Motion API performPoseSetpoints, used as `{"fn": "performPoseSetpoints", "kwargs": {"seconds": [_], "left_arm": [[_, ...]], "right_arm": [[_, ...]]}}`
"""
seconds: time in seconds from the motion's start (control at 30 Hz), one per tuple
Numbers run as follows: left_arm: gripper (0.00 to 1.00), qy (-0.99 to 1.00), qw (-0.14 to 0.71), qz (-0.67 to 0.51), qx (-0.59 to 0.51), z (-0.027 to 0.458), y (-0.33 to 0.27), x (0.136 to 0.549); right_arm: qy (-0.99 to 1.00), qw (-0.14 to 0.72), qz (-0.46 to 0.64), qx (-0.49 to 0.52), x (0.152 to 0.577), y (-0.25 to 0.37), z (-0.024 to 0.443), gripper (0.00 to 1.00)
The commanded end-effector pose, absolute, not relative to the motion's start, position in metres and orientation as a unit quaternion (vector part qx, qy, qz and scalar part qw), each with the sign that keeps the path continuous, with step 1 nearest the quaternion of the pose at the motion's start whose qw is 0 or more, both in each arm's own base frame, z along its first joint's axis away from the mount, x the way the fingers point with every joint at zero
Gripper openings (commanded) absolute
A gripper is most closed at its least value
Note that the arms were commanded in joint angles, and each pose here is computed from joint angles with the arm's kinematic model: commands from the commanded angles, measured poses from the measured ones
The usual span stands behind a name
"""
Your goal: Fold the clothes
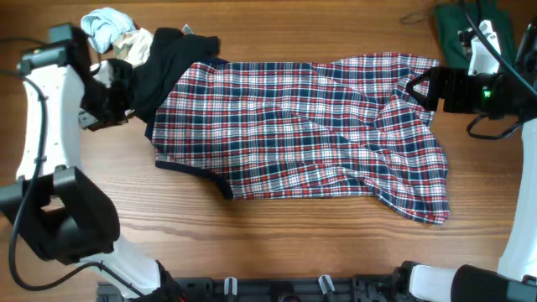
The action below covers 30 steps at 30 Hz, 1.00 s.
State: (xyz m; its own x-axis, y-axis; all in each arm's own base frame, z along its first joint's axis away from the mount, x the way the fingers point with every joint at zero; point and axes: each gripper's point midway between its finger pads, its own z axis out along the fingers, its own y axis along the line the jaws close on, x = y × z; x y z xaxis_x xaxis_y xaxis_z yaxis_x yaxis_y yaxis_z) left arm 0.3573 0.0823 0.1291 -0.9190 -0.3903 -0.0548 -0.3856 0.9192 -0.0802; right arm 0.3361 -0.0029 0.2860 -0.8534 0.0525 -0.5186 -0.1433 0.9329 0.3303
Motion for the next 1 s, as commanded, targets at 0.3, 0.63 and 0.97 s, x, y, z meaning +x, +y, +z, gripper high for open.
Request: {"fn": "performPoseSetpoints", "kwargs": {"seconds": [0.3, 0.63, 0.97], "left_arm": [[0.77, 0.97, 0.15, -0.084, -0.172, 0.21, 0.046, 0.353], [0.79, 0.982, 0.127, -0.121, -0.07, 0.238, -0.049, 0.293], [0.79, 0.995, 0.027, -0.069, 0.064, 0.093, -0.146, 0.226]], "right_arm": [[0.955, 0.266, 0.122, 0.05, 0.297, -0.017, 0.305, 0.99], [0.915, 0.326, 0.063, 0.231, 0.169, -0.022, 0.343, 1.0], [0.947, 0.202, 0.127, 0.213, 0.199, -0.005, 0.22, 1.0]]}}
